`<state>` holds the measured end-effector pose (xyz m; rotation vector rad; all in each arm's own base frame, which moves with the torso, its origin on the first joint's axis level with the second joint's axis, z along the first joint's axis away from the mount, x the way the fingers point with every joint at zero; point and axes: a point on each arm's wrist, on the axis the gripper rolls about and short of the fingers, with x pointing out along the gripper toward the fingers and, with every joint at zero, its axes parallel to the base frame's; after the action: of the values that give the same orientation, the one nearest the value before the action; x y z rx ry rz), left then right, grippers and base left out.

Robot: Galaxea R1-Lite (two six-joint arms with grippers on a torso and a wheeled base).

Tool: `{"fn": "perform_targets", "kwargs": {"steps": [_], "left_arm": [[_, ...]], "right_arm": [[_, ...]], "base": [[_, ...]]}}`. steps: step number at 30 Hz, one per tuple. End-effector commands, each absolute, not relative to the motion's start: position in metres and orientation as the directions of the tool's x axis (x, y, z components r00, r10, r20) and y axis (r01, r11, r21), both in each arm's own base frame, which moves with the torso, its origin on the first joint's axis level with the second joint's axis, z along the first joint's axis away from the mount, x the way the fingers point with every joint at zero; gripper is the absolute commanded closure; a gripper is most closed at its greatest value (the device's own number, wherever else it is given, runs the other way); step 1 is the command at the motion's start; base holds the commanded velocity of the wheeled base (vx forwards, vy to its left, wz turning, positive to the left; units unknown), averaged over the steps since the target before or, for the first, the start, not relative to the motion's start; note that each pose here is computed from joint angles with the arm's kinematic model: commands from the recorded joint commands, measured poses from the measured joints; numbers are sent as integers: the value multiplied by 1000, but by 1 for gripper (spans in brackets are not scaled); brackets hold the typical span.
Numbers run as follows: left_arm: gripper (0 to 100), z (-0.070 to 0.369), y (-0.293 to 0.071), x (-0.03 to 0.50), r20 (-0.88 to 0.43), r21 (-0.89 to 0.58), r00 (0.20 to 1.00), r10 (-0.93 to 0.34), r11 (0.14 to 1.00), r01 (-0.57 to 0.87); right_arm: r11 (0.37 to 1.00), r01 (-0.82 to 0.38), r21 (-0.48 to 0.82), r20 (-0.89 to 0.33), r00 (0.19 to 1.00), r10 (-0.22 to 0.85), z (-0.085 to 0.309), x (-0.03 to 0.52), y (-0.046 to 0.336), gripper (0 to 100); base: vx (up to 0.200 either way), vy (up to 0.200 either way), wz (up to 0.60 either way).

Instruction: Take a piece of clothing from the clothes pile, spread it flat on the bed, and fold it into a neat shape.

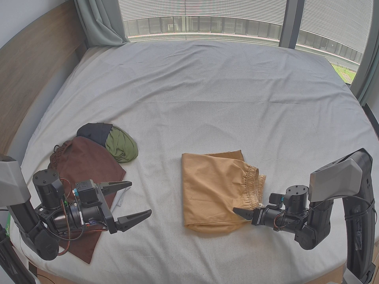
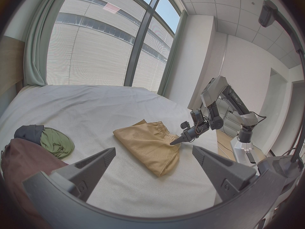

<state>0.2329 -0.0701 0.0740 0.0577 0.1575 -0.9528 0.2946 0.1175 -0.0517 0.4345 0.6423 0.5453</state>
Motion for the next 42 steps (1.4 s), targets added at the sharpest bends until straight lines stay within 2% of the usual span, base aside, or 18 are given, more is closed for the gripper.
{"fn": "perform_targets", "kwargs": {"steps": [1,24,34,42], "left_arm": [[0,74,-70,233,-159,-20,569,-807,579,815],[0,72,-70,227,-174,-33,561,-809,574,818],[0,72,-69,227,-174,-28,566,-806,579,815],[0,77,-69,227,-158,-14,571,-806,580,815]], "right_arm": [[769,-352,533,-419,680,601,-43,295,118,100],[747,-399,531,-372,682,629,-27,293,126,100],[697,-483,531,-247,698,672,18,289,136,100],[652,-534,538,-177,685,706,36,292,144,100]], "base": [[0,0,0],[0,0,0],[0,0,0],[0,0,0]]}}
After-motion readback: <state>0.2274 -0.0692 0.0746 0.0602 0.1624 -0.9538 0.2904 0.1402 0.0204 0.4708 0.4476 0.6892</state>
